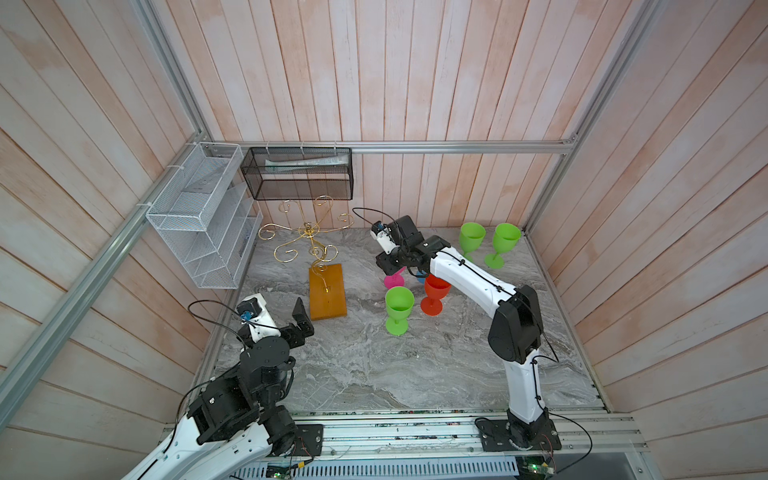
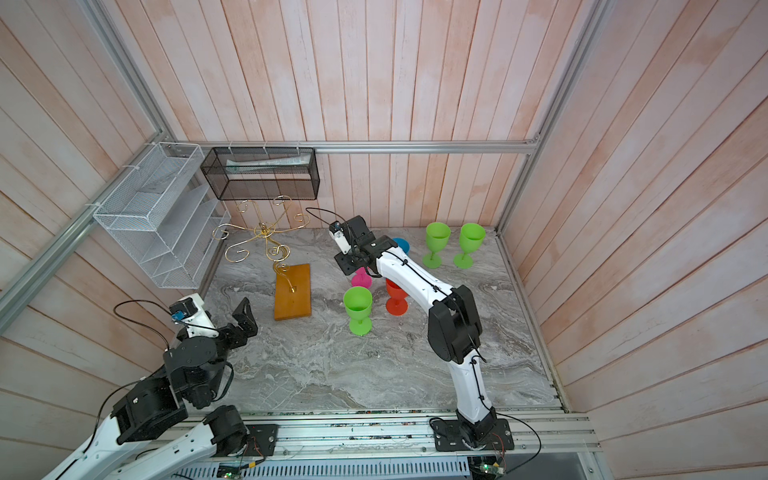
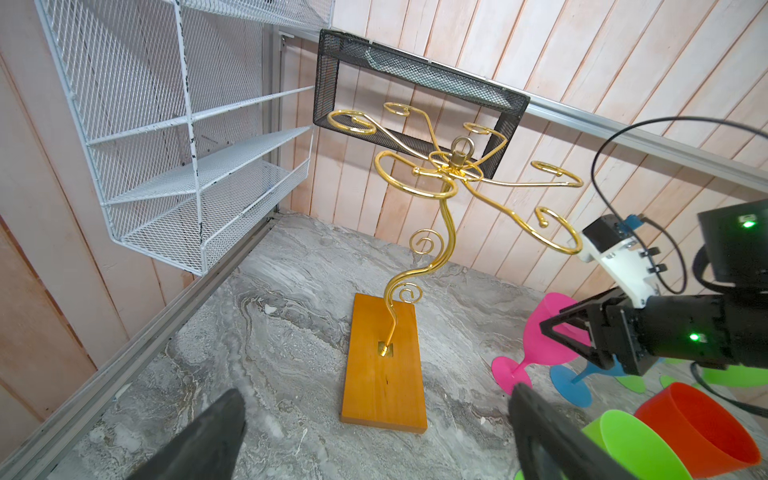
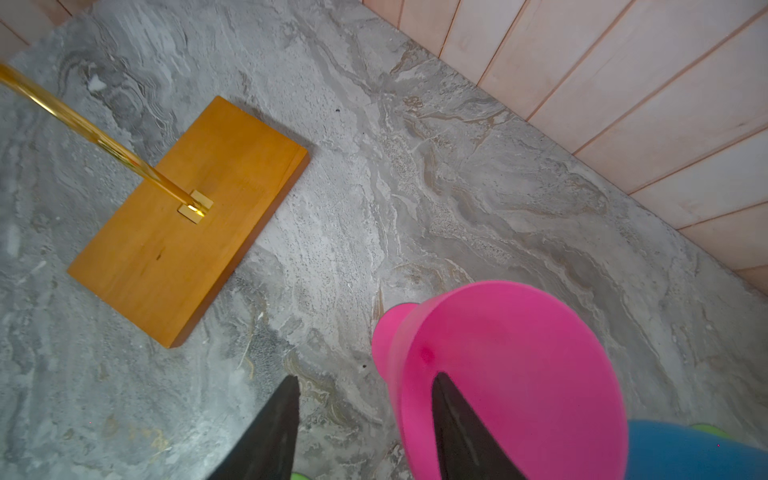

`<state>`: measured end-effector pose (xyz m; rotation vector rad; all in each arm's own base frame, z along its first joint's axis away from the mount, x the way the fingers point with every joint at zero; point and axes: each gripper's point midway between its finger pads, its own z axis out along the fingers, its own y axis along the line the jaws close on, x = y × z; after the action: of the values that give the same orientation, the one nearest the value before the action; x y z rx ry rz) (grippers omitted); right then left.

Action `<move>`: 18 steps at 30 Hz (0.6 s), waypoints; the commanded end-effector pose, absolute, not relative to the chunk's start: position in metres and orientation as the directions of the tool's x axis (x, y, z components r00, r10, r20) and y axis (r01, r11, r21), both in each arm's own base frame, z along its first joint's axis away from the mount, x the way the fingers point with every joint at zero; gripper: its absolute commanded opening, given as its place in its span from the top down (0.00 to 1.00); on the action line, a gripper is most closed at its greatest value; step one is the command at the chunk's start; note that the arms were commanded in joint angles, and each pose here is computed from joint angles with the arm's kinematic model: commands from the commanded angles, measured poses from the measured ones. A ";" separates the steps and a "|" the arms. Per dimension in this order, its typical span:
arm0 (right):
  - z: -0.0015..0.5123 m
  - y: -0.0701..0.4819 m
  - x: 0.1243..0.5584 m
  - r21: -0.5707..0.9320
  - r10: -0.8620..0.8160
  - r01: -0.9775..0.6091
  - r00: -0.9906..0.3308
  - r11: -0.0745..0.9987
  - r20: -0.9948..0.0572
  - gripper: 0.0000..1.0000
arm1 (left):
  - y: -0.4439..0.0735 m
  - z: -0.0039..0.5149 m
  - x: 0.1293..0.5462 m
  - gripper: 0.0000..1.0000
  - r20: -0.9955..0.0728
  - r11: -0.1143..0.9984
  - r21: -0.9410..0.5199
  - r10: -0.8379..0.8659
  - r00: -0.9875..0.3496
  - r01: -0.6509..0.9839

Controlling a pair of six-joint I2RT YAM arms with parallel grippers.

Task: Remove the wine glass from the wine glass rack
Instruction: 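Open the right gripper and lift away from the pink glass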

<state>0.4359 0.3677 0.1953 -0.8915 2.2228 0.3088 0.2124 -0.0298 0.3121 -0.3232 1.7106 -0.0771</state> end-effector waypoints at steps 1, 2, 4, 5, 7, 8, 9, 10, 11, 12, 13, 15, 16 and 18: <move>0.246 0.367 0.427 -0.043 -0.463 -0.685 -0.443 0.727 -0.767 0.42 | -0.029 0.314 0.214 0.00 -0.966 0.960 -0.216 -0.237 -0.107 -0.181; 0.252 0.366 0.425 -0.039 -0.450 -0.683 -0.436 0.729 -0.779 0.41 | -0.029 0.315 0.215 0.00 -0.966 0.960 -0.213 -0.235 -0.104 -0.180; 0.266 0.364 0.420 -0.032 -0.426 -0.687 -0.413 0.726 -0.805 0.38 | -0.030 0.316 0.215 0.00 -0.967 0.960 -0.216 -0.236 -0.097 -0.177; 0.272 0.364 0.418 -0.029 -0.416 -0.690 -0.403 0.724 -0.815 0.36 | -0.030 0.317 0.216 0.00 -0.967 0.960 -0.219 -0.237 -0.094 -0.174; 0.284 0.361 0.412 -0.022 -0.395 -0.694 -0.383 0.719 -0.835 0.34 | -0.032 0.317 0.217 0.00 -0.969 0.962 -0.214 -0.231 -0.087 -0.168; 0.290 0.359 0.410 -0.018 -0.384 -0.695 -0.374 0.718 -0.844 0.33 | -0.032 0.316 0.217 0.00 -0.970 0.963 -0.212 -0.229 -0.087 -0.167; 0.296 0.356 0.407 -0.016 -0.372 -0.694 -0.366 0.719 -0.853 0.33 | -0.033 0.316 0.218 0.00 -0.971 0.964 -0.209 -0.225 -0.084 -0.165; 0.304 0.352 0.403 -0.016 -0.357 -0.694 -0.351 0.720 -0.866 0.32 | -0.034 0.316 0.218 0.00 -0.972 0.965 -0.206 -0.221 -0.080 -0.161; 0.310 0.348 0.401 -0.017 -0.344 -0.690 -0.338 0.723 -0.876 0.31 | -0.035 0.315 0.219 0.00 -0.973 0.966 -0.206 -0.220 -0.074 -0.158; 0.317 0.342 0.398 -0.018 -0.325 -0.684 -0.323 0.729 -0.889 0.31 | -0.037 0.316 0.220 0.00 -0.973 0.966 -0.210 -0.221 -0.064 -0.151; 0.324 0.334 0.396 -0.019 -0.303 -0.674 -0.307 0.738 -0.902 0.30 | -0.039 0.317 0.222 0.00 -0.975 0.968 -0.208 -0.217 -0.048 -0.143; 0.333 0.315 0.393 -0.015 -0.259 -0.650 -0.280 0.759 -0.924 0.28 | -0.042 0.317 0.225 0.00 -0.977 0.969 -0.209 -0.213 -0.019 -0.131; 0.335 0.304 0.391 -0.013 -0.233 -0.636 -0.265 0.772 -0.936 0.27 | -0.042 0.317 0.227 0.00 -0.976 0.967 -0.216 -0.219 -0.007 -0.133; 0.343 0.277 0.389 -0.011 -0.181 -0.595 -0.226 0.804 -0.957 0.25 | -0.040 0.314 0.232 0.00 -0.975 0.966 -0.219 -0.220 0.009 -0.138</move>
<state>0.3824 0.3033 0.3138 -0.7209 1.9046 0.4261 0.2271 -0.0411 0.3013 -0.2720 1.6383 -0.0427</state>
